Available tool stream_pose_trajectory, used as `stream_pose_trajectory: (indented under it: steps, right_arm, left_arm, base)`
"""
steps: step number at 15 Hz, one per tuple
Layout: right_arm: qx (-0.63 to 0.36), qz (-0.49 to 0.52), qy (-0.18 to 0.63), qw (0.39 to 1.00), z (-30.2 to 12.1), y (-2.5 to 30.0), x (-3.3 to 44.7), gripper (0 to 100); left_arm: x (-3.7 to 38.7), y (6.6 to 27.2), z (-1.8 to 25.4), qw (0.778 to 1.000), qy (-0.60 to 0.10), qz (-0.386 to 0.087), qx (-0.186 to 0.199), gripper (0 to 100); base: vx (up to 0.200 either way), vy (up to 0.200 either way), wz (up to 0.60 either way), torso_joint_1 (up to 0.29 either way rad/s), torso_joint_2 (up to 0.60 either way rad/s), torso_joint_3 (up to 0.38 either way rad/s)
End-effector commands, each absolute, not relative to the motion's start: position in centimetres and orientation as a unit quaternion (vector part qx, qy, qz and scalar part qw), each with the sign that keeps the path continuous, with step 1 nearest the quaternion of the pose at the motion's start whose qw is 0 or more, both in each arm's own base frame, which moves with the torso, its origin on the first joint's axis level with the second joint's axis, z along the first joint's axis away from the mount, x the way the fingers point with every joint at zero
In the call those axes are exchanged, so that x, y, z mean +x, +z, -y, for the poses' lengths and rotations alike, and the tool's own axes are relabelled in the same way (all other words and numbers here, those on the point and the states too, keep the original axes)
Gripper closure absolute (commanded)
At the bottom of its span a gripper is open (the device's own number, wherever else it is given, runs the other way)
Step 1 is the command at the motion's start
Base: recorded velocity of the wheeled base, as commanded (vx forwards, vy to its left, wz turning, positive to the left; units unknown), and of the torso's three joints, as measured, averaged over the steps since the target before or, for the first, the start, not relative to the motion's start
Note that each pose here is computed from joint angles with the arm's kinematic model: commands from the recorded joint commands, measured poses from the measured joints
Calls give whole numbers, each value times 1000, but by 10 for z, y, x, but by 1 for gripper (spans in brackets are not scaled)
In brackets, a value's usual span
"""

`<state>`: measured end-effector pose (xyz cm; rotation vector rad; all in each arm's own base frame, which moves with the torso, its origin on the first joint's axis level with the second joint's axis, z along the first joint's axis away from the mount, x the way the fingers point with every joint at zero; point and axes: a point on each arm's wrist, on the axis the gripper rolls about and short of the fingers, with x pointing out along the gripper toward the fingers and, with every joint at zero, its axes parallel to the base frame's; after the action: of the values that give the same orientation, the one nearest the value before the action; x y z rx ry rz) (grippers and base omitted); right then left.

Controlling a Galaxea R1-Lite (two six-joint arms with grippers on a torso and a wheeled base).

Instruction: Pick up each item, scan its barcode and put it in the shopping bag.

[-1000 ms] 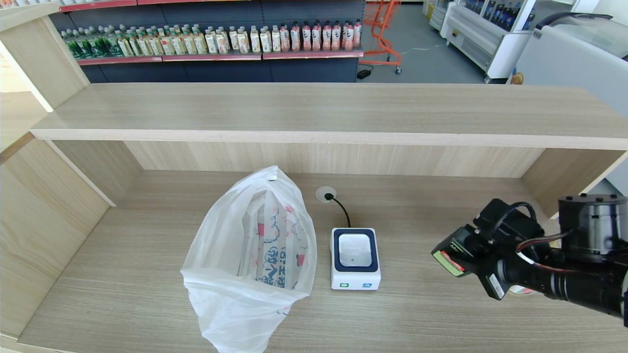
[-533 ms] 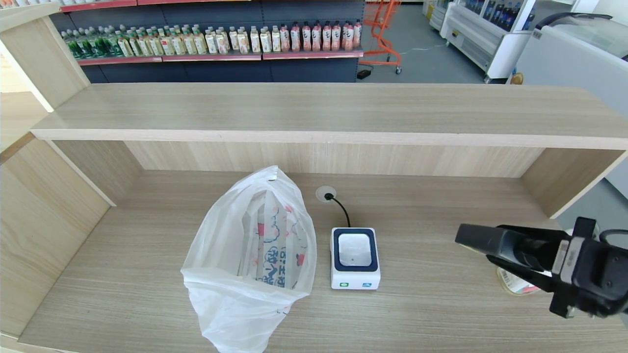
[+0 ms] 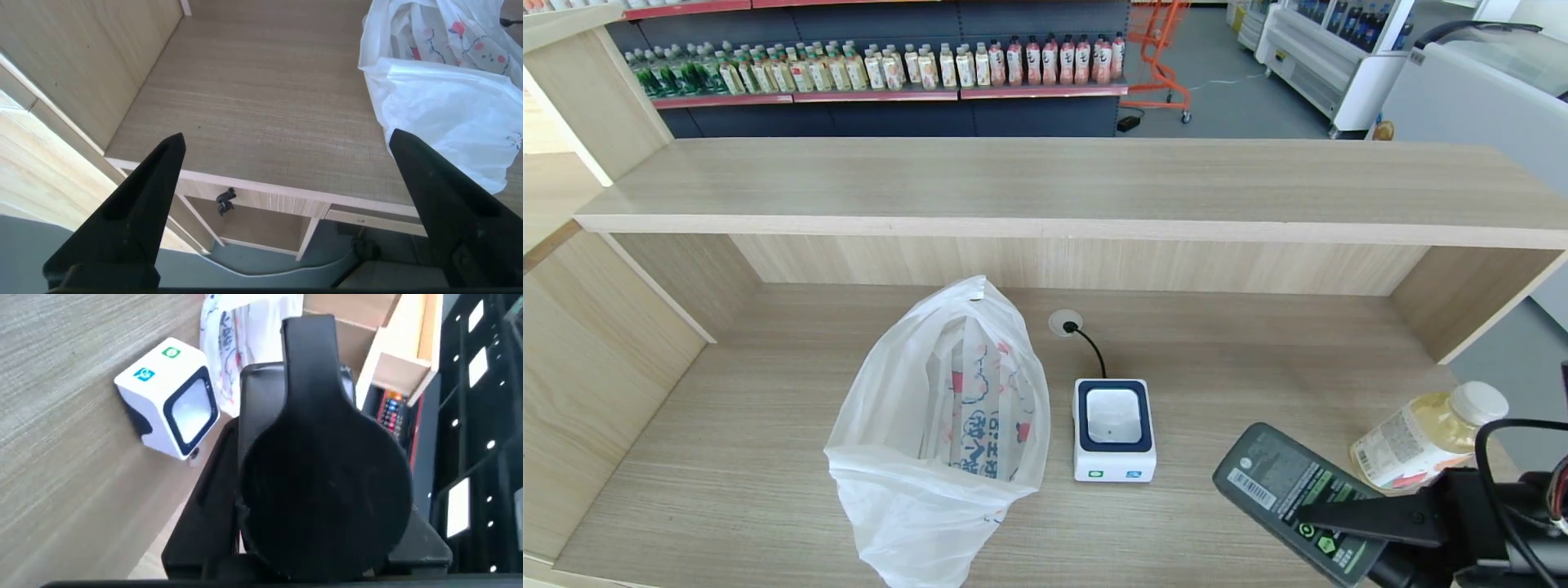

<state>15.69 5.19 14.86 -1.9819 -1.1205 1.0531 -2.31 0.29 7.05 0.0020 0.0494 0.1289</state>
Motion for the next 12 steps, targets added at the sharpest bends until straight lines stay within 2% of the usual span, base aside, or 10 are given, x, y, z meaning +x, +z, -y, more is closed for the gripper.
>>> stream_pose_trajectory:
  steps: [1,3,12]
  right_arm:
    - [-723,491,415,253,-72,138,163,100]
    - [-700,550,408,204,-88,131,167,100]
    - [-666,586,417,198,-103,126,177,100]
  left_arm:
    - [-23,70,-3,998,64,-24,1,0]
    - [-23,70,-3,998,64,-24,1,0]
    - [-23,70,-3,998,64,-24,1,0]
  base:
    - [0,0,0,0,0,0]
    - [0,0,0,0,0,0]
    - [0,0,0,0,0,0]
